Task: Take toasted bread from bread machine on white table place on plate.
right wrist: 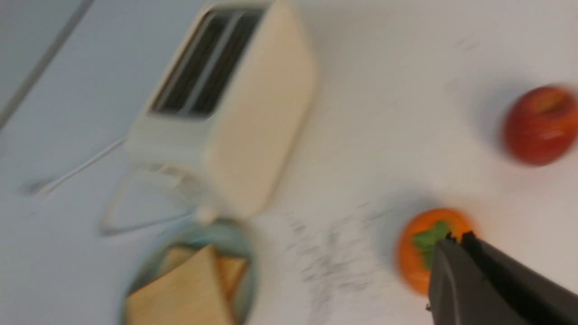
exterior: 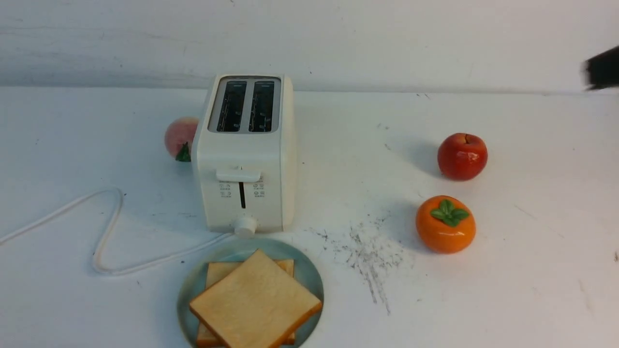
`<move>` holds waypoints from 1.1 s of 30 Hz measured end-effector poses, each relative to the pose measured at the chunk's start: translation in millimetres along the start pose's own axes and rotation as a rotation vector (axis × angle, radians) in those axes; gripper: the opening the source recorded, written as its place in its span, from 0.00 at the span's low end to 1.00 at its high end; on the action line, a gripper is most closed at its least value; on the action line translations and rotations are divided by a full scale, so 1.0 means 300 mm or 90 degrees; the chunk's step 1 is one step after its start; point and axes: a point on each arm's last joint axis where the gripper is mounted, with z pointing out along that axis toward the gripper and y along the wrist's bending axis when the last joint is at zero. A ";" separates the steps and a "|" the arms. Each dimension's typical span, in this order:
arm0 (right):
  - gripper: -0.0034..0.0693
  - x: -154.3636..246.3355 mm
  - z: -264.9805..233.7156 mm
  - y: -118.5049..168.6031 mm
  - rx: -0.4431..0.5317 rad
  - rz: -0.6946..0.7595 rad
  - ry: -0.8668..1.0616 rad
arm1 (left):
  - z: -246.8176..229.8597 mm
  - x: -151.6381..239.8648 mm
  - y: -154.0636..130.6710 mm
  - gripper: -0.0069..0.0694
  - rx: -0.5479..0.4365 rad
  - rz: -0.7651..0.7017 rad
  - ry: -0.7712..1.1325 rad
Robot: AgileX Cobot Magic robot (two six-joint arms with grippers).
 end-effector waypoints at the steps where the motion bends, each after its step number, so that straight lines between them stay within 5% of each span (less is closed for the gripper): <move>1: 0.04 0.003 -0.064 -0.004 0.048 0.000 -0.027 | 0.000 -0.005 -0.002 0.09 0.004 0.000 -0.010; 4: 0.04 0.079 -0.287 0.025 0.215 0.004 -0.121 | -0.001 -0.027 -0.011 0.09 0.023 0.000 -0.057; 7: 0.04 0.176 -0.391 0.071 0.265 0.029 -0.201 | -0.003 -0.042 -0.019 0.09 0.040 -0.003 -0.088; 12: 0.04 0.376 -0.442 0.123 0.241 0.014 -0.322 | -0.008 -0.061 -0.028 0.09 0.060 -0.005 -0.130; 19: 0.05 0.665 -0.410 0.138 0.123 -0.053 -0.398 | -0.020 -0.098 -0.042 0.09 0.092 -0.007 -0.211; 33: 0.06 0.739 -0.330 0.102 0.123 -0.070 -0.334 | -0.028 -0.117 -0.050 0.10 0.109 -0.007 -0.253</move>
